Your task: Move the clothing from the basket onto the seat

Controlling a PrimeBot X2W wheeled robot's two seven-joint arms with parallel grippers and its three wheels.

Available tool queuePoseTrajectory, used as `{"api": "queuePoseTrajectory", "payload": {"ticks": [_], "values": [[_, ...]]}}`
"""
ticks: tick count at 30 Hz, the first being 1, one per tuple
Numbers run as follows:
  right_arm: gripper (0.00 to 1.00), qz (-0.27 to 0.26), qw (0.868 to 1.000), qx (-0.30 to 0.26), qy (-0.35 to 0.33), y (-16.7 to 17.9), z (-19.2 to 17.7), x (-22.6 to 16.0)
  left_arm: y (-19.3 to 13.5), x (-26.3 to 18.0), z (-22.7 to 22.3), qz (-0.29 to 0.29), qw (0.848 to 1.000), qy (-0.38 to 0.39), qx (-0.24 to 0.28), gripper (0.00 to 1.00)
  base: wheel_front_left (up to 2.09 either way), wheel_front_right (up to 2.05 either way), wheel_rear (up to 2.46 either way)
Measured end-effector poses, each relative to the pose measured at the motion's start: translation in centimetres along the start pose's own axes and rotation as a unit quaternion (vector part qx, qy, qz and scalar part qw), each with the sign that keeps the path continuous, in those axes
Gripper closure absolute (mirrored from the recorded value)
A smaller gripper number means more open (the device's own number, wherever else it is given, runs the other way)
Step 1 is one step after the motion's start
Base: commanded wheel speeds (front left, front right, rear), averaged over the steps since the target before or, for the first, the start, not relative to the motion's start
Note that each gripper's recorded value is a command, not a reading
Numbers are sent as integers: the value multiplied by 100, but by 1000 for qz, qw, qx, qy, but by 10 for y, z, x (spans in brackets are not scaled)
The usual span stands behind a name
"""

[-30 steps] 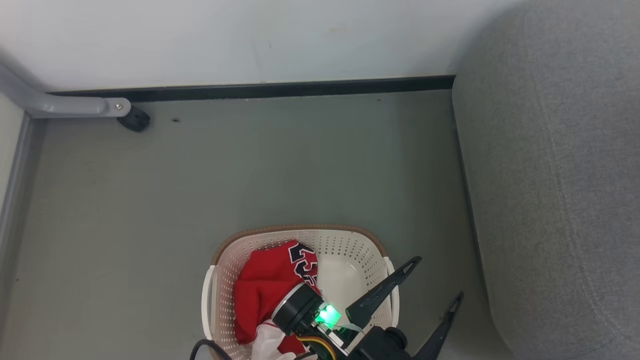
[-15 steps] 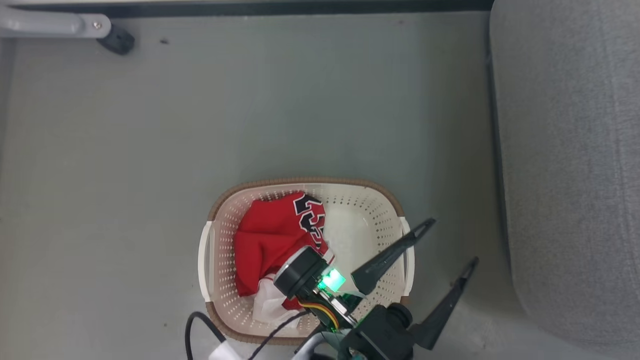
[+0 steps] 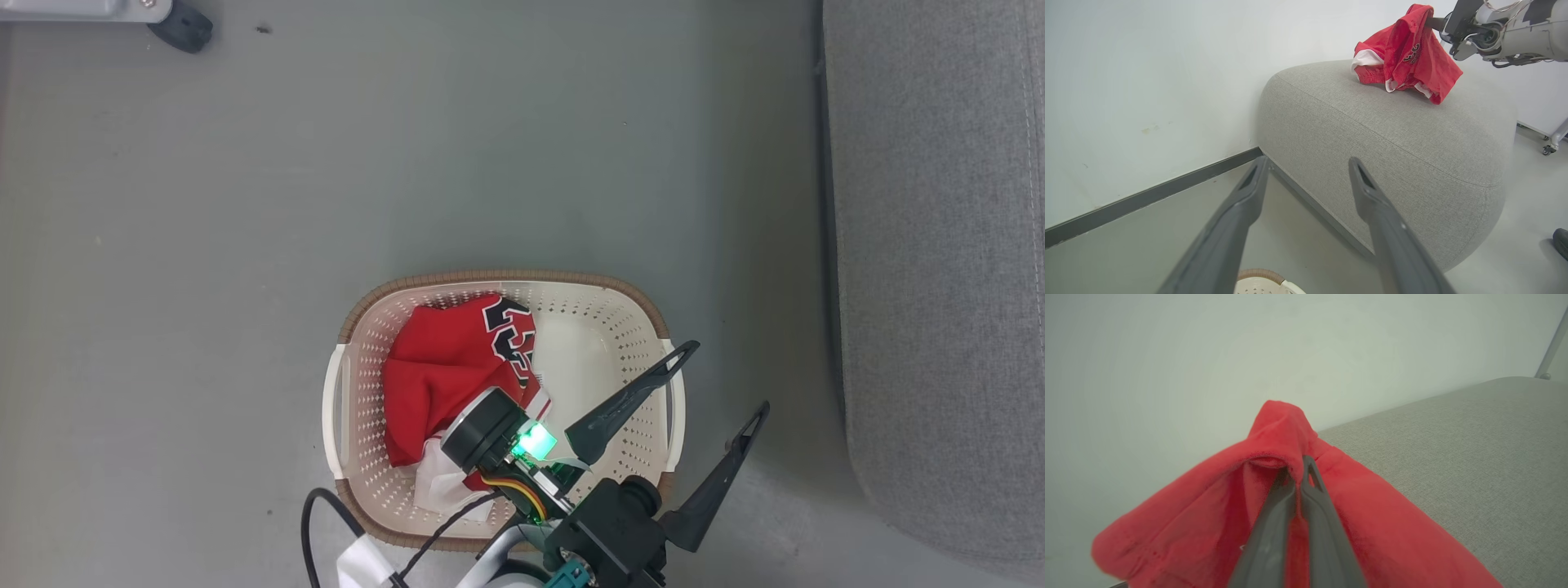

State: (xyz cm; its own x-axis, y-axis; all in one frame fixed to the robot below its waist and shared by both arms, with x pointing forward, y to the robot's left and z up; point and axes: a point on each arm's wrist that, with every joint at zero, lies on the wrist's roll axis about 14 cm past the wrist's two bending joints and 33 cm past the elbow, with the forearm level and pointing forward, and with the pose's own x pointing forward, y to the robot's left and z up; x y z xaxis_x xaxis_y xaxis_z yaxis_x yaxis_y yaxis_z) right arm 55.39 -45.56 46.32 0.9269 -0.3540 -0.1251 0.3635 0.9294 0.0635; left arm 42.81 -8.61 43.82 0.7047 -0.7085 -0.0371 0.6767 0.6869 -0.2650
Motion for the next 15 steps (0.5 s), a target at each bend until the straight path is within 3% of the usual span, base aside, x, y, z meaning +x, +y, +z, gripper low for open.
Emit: {"api": "queuePoseTrajectory", "payload": {"ticks": [1, 2, 3, 4, 15], "values": [[100, -1, 1000, 0, 0, 0, 0, 0, 0, 0, 0, 0, 1000, -1, -1, 0, 0, 0, 0], [54, -2, 1000, 1, 1, -1, -1, 0, 0, 0, -1, 0, 1000, -1, -2, 0, 0, 0, 0], [15, -3, 1000, 2, 3, -1, -1, 0, 1, 0, -2, 1, 1000, 0, -1, 0, 0, 0, 0], [0, -3, 1000, 2, 4, -1, -2, 0, 1, -1, -3, 2, 1000, 2, -2, 0, 0, 0, 0], [0, 34, 999, 5, 7, 23, 2, -17, 3, -5, 6, 14, 1000, -4, 11, 0, 0, 0, 0]]}}
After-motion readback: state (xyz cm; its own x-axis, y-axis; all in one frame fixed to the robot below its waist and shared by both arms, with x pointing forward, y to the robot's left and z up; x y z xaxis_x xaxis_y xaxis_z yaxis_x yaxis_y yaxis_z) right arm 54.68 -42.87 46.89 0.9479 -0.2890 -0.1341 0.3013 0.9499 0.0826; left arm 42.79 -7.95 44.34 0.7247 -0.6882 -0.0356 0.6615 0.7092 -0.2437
